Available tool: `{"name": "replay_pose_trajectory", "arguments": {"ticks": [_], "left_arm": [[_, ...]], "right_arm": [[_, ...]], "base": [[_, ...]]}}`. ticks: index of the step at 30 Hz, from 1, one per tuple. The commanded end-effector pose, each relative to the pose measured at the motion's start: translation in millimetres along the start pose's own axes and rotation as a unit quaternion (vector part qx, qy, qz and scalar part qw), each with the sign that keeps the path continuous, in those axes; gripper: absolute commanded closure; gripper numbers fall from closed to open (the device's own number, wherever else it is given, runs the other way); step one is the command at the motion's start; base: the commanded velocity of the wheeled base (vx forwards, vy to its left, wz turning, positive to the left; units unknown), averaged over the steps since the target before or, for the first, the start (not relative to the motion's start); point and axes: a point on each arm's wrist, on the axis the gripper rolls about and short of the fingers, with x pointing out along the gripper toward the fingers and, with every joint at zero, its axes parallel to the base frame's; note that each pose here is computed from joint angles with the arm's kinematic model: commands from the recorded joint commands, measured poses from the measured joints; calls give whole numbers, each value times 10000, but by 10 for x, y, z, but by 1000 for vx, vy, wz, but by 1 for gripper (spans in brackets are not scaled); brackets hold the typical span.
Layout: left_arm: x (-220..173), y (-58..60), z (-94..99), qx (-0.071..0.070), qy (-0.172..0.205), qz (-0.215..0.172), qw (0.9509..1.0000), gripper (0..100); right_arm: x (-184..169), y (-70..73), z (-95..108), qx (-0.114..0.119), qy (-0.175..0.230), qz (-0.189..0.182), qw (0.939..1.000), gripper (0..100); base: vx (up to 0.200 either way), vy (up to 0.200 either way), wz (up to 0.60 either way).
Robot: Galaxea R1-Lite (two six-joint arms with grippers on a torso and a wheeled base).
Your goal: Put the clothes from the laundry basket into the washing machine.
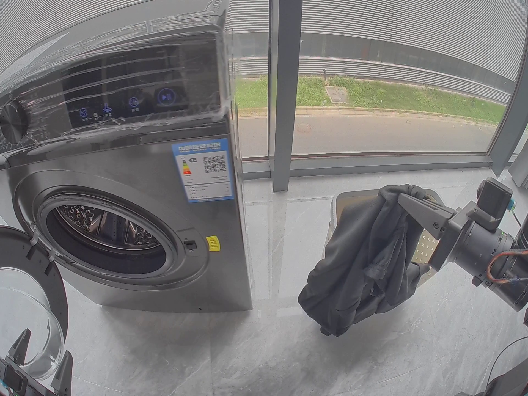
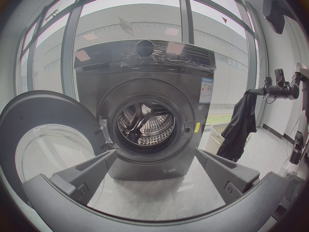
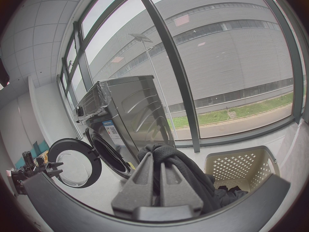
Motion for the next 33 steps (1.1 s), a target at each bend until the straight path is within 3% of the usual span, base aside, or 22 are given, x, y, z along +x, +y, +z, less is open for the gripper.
{"name": "replay_pose_trajectory", "arguments": {"ticks": [1,13,28,33], "left_arm": [[-2,0,-44,-1,-10,5,10000,0],[-2,0,-44,-1,-10,5,10000,0],[-2,0,-44,-8,-10,5,10000,0],[-2,0,-44,-8,-10,5,10000,0]], "right_arm": [[2,1,-2,-1,4,5,10000,100],[0,-8,-10,4,23,-21,10000,100],[-4,-8,-30,0,63,-13,10000,100],[2,-4,-26,9,63,34,10000,100]], "base": [[0,0,0],[-200,0,0],[0,0,0],[0,200,0]]}}
